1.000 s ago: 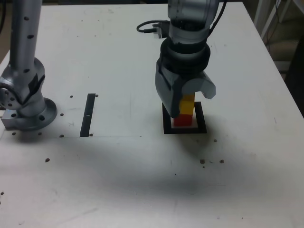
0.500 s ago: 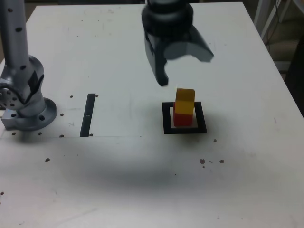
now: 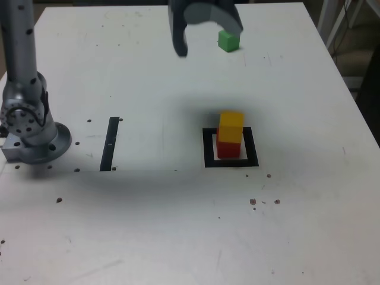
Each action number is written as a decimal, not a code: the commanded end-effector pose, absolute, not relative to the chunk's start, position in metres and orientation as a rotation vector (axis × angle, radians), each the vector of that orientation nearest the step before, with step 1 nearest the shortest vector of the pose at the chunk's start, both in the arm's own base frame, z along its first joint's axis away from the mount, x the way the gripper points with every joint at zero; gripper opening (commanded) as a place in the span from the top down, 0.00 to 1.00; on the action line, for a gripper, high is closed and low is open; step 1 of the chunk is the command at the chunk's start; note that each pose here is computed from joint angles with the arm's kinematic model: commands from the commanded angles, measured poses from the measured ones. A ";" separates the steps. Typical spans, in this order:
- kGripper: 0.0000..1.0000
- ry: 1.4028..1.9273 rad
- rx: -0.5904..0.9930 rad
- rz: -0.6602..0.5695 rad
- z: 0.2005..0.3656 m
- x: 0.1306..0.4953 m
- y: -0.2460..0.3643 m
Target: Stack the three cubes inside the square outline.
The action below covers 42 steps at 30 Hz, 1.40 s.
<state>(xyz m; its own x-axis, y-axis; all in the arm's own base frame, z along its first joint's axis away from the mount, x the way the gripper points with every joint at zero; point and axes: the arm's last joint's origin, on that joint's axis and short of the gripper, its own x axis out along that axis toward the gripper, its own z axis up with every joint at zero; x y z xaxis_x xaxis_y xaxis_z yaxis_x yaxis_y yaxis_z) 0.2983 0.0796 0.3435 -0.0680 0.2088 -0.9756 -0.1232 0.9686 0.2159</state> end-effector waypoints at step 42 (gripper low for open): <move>0.03 1.644 -0.204 0.483 0.269 0.372 0.313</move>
